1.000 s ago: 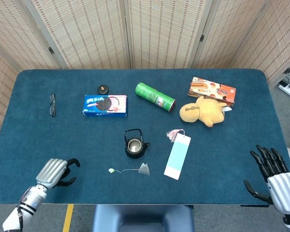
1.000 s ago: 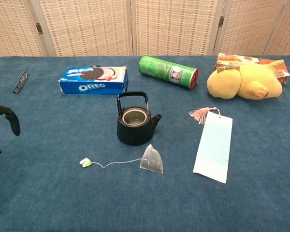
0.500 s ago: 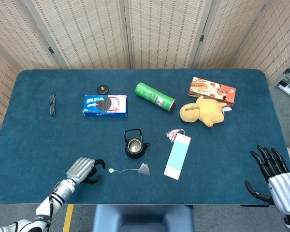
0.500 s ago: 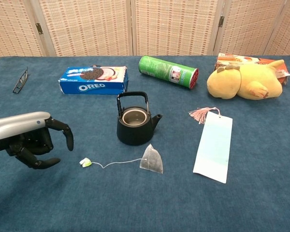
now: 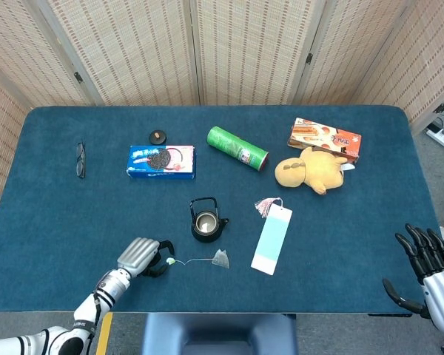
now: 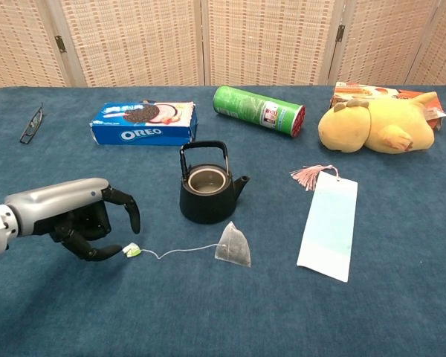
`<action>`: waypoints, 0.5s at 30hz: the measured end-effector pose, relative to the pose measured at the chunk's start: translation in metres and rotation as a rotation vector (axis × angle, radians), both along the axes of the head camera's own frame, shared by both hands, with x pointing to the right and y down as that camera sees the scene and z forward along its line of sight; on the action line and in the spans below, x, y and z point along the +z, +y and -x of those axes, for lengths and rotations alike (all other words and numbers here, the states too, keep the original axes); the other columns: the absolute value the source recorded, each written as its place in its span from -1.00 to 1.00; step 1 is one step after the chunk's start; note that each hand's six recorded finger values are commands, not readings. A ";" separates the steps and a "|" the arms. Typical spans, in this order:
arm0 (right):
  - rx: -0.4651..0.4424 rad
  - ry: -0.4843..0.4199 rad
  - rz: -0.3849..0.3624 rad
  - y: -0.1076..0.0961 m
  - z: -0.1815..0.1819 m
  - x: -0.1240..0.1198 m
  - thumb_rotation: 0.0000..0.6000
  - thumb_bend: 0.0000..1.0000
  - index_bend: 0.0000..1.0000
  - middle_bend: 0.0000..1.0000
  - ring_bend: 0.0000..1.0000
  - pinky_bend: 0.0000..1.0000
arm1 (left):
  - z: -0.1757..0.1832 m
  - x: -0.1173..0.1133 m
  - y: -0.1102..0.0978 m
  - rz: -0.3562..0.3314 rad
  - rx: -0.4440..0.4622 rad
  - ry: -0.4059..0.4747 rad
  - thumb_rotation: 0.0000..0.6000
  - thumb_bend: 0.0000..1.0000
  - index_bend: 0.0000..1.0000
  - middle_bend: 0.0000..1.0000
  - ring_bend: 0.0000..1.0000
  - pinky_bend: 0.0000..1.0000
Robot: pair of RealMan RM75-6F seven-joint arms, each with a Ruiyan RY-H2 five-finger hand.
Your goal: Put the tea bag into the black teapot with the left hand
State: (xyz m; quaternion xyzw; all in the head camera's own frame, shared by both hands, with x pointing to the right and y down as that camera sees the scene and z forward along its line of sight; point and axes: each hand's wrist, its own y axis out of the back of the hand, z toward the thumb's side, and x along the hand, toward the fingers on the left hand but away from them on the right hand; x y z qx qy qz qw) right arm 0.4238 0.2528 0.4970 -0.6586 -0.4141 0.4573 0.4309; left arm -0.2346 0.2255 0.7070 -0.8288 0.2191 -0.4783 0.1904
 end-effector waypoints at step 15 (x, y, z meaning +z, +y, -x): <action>0.008 0.005 -0.003 0.000 -0.001 0.000 0.39 -0.21 -1.00 -1.00 -1.00 -1.00 | -0.005 0.021 0.008 0.037 0.014 0.002 1.00 -0.12 -0.08 1.00 1.00 1.00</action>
